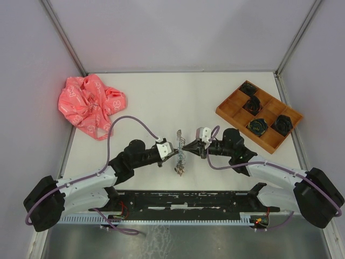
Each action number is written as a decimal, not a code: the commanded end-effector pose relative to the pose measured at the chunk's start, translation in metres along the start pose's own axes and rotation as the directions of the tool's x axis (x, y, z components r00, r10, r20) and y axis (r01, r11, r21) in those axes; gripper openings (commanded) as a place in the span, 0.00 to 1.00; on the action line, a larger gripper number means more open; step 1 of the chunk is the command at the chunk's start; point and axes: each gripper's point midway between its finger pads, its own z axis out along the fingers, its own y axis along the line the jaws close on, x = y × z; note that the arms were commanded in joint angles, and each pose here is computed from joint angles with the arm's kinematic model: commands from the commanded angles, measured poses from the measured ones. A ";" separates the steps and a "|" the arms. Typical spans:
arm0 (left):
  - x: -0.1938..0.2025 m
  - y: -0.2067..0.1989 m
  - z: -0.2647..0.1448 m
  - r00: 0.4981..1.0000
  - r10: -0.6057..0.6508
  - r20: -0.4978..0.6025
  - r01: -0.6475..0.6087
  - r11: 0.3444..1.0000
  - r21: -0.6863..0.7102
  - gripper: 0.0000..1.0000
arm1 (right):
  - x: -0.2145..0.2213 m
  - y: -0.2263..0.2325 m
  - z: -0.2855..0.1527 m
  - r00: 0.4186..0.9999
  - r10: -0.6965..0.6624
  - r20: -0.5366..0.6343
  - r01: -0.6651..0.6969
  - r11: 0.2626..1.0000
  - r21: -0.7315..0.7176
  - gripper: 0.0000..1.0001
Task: Put the keys on the keyring
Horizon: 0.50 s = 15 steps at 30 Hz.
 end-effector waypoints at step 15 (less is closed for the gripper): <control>0.022 -0.016 0.025 0.996 -0.055 -0.073 0.059 0.996 0.065 0.03 | -0.080 -0.040 -0.014 0.958 -0.045 0.282 -0.023 0.973 0.232 0.00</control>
